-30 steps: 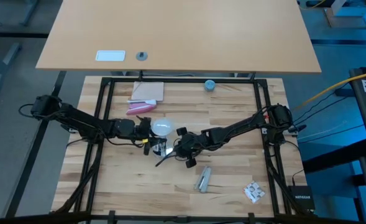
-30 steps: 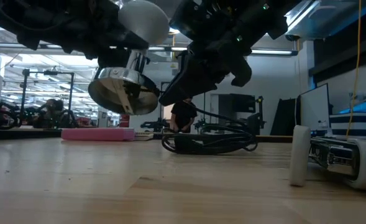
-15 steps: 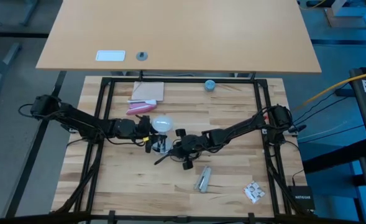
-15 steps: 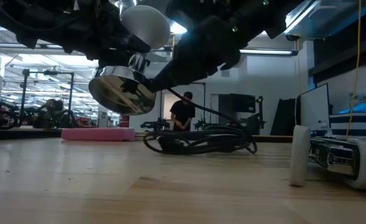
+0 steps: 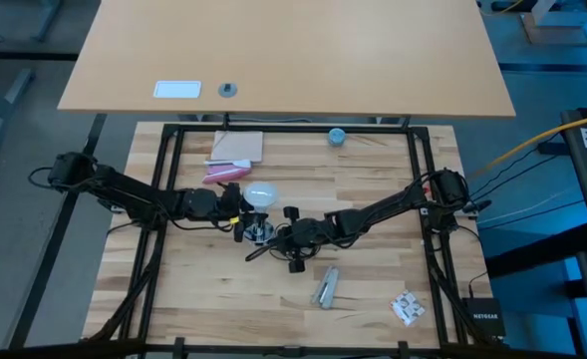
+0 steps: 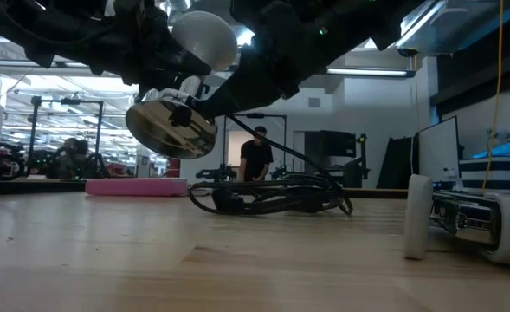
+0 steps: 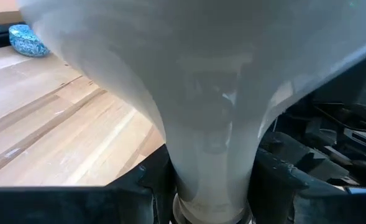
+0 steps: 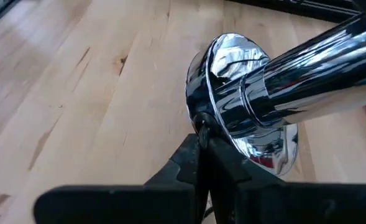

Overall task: Screw lightbulb
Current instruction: Remove the lightbulb from the lamp

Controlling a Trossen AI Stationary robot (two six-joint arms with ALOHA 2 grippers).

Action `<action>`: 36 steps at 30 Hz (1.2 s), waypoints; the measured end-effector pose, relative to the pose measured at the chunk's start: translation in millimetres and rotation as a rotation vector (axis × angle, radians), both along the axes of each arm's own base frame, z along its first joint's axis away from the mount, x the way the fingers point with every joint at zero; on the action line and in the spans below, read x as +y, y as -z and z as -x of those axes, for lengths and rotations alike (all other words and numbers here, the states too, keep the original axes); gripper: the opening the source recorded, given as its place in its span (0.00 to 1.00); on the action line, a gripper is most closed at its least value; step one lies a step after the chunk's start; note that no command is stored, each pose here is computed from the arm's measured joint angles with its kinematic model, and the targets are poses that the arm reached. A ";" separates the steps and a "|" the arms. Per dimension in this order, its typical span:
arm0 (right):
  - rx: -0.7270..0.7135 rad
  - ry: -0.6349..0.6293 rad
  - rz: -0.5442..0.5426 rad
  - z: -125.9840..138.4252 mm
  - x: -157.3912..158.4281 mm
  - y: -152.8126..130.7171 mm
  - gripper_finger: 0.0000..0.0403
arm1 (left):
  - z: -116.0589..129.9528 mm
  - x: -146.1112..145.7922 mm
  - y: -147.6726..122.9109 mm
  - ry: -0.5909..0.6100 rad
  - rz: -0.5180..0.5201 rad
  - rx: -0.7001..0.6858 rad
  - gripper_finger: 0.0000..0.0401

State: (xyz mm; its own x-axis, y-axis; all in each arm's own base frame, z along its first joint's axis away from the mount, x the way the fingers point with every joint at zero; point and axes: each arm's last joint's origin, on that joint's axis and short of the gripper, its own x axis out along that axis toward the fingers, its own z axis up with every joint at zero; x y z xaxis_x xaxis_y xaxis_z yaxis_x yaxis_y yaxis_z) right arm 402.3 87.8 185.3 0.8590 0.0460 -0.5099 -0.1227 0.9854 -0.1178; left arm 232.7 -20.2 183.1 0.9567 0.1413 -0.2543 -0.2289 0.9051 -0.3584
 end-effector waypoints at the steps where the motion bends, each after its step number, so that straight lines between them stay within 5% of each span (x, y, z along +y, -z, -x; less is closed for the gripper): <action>1: -0.011 0.001 -0.003 -0.6 0.1 -1.0 0.05 | 0.0 0.0 -0.1 0.000 0.001 -0.001 0.37; 16: -0.058 0.014 0.002 -2.8 -0.6 -4.9 0.07 | -0.2 0.2 -0.8 -0.006 -0.002 -0.013 0.37; 28: -0.057 -0.009 -0.007 -2.9 -0.6 -8.2 0.38 | 2.1 8.5 8.6 -0.064 -0.082 0.078 0.37; 36: 0.110 0.035 0.059 6.0 -4.1 5.9 0.42 | 0.8 7.7 4.3 -0.059 -0.080 0.041 0.37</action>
State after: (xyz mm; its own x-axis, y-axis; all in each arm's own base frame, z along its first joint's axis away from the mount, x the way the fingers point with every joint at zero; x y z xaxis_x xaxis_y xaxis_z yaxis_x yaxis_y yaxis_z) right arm 396.2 83.7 179.4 0.7983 -0.0156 -0.6020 -0.1038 0.9811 -0.1631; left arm 231.9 -12.5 178.8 0.9352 0.2184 -0.2789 -0.2956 0.9148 -0.2751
